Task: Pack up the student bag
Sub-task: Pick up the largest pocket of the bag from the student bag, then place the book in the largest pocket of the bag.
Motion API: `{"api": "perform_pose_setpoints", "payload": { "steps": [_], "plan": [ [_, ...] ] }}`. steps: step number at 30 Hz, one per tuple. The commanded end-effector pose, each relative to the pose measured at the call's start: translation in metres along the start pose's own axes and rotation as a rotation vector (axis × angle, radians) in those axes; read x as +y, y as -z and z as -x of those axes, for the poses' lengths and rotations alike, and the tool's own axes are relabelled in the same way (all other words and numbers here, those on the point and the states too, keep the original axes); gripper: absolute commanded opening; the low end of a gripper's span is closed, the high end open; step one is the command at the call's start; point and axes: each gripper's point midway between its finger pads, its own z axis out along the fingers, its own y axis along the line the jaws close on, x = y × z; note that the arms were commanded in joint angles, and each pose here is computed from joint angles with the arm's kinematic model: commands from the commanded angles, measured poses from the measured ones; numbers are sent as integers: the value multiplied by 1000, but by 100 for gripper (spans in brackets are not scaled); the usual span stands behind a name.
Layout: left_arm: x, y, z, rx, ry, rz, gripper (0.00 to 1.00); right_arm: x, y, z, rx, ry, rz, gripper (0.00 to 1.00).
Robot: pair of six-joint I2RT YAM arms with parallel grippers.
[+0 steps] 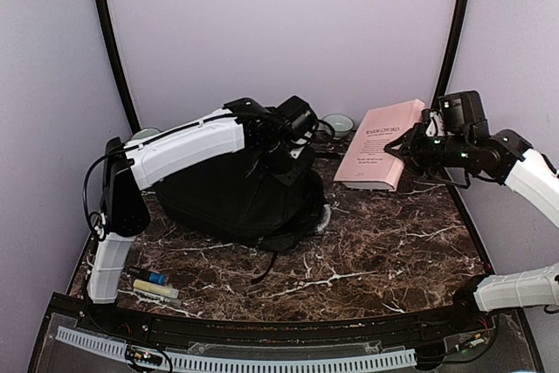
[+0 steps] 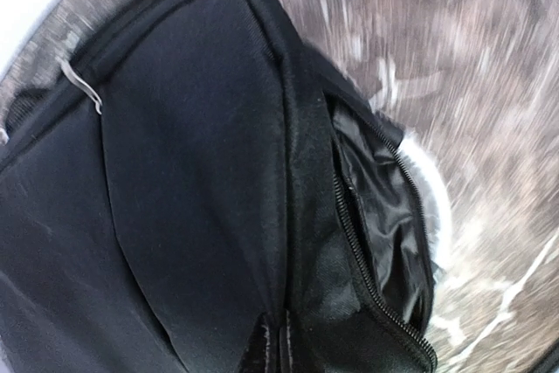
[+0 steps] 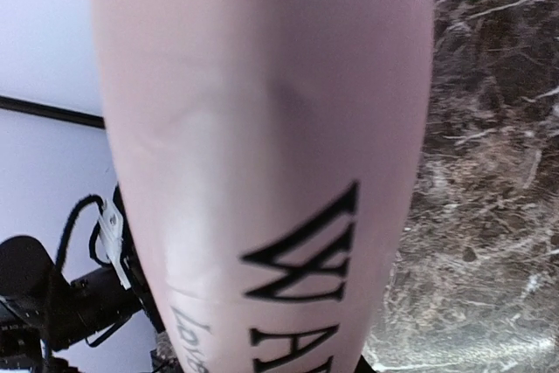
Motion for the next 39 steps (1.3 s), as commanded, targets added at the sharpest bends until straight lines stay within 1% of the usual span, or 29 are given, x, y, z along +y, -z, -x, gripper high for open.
{"api": "perform_pose_setpoints", "payload": {
  "steps": [1,5,8,12,15,20,22,27,31,33,35,37,39],
  "plan": [
    [30,73,47,-183,139,-81,0,60,-5,3,33,32,291,15],
    [38,86,54,-219,202,-174,0,63,-20,-7,68,9,306,13],
    [36,95,59,-250,220,-235,0,50,-34,-9,46,-52,266,12],
    [34,106,65,-280,245,-288,0,49,-50,-5,4,-118,303,12],
    [27,114,74,-308,262,-378,0,66,-65,-9,27,-130,392,12],
    [19,127,88,-346,309,-480,0,106,-96,-23,96,-65,476,13],
    [18,132,92,-353,339,-524,0,116,-108,-25,97,-73,505,13],
    [21,151,109,-393,441,-637,0,138,-130,-25,65,-160,626,13],
    [22,166,123,-423,509,-729,0,155,-156,-31,43,-137,629,13],
    [22,169,126,-425,530,-768,0,162,-167,-36,34,-131,639,15],
    [23,172,129,-425,541,-798,0,177,-176,-41,50,-120,679,21],
    [23,175,131,-435,543,-817,0,184,-186,-55,95,-95,695,30],
    [26,174,133,-442,547,-820,0,185,-193,-72,154,-62,691,34]
  ]
}}
